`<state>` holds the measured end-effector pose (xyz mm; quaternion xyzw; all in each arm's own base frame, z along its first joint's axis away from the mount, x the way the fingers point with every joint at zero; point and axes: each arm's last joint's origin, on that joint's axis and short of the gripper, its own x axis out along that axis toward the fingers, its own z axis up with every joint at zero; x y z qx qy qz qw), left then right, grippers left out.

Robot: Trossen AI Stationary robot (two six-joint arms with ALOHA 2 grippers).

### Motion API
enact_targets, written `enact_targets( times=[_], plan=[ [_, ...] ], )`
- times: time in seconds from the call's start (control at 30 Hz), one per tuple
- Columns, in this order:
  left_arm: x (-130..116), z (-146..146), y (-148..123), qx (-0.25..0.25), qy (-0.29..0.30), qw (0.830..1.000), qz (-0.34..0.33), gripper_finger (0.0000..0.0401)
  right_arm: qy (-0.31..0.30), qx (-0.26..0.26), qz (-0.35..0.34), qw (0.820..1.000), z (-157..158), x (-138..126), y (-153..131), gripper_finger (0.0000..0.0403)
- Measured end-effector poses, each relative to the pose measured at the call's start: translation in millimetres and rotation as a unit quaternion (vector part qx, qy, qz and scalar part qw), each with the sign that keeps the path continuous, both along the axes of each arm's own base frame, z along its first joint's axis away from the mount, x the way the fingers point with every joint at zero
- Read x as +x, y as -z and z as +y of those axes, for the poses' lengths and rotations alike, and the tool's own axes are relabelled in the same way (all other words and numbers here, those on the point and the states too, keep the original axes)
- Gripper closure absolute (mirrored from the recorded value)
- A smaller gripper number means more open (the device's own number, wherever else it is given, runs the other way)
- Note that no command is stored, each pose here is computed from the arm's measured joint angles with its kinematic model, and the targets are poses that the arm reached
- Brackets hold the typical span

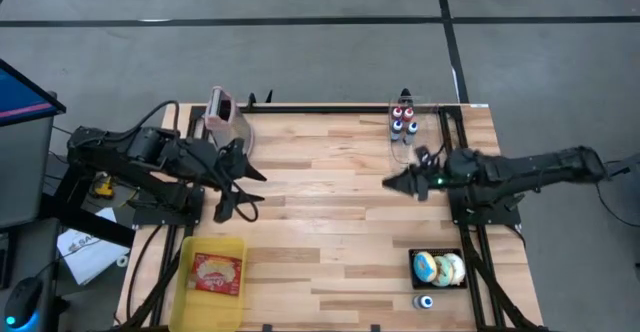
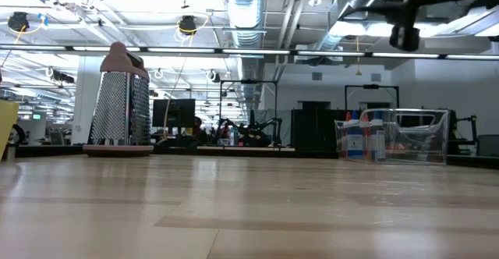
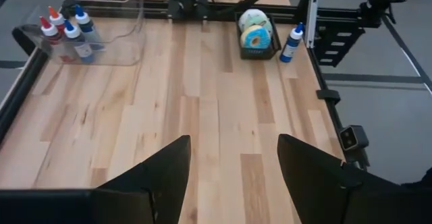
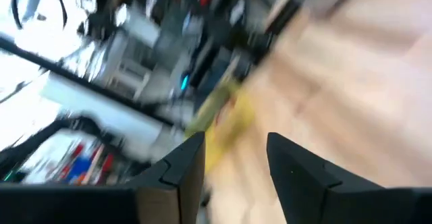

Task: Pick & Place Food Item
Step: Put the blue food coloring bottle into the transparent bin

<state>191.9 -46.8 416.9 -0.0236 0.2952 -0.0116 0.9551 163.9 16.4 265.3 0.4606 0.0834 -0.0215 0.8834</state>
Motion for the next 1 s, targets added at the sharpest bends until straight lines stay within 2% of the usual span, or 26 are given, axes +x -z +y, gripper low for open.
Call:
enact_targets(
  times=[0.13, 0.33, 0.43, 0.5, 0.57, 0.6, 0.73, 0.8, 0.87, 1.0],
  plan=[
    [-1, -2, 0, 0.000, 0.006, 1.000, 0.000, 0.0183, -0.052, 0.037, 0.032, 0.997, 31, 15, -4, 0.0254],
    [-2, -7, 0, -0.001, 0.017, 1.000, -0.001, 0.0183, -0.094, 0.039, 0.063, 0.993, 79, 47, -25, 0.0255],
    [-3, -10, 0, 0.000, 0.027, 1.000, -0.001, 0.0183, -0.108, 0.032, 0.119, 0.986, 101, 68, -35, 0.0255],
    [-4, -13, 0, -0.001, 0.035, 0.999, -0.001, 0.0183, -0.115, 0.022, 0.181, 0.977, 117, 81, -40, 0.0255],
    [-5, -17, 0, -0.001, 0.045, 0.999, -0.001, 0.0183, -0.126, 0.014, 0.263, 0.956, 133, 92, -44, 0.0255],
    [-6, -19, 0, -0.001, 0.050, 0.999, -0.001, 0.0183, -0.130, 0.008, 0.315, 0.940, 141, 97, -44, 0.0255],
    [-9, -27, 0, 0.002, 0.066, 0.998, -0.002, 0.0183, -0.107, -0.011, 0.514, 0.851, 166, 108, -43, 0.0255],
    [-10, -30, 0, 0.002, 0.069, 0.998, -0.003, 0.0183, -0.083, -0.008, 0.574, 0.814, 178, 114, -45, 0.0255],
    [-11, -32, 0, -0.004, 0.072, 0.997, -0.003, 0.0183, -0.063, 0.003, 0.601, 0.797, 189, 119, -51, 0.0249],
    [-12, -38, -2, -0.015, 0.080, 0.997, -0.012, 0.0183, -0.037, 0.058, 0.600, 0.797, 209, 125, -70, 0.0219]
  ],
)
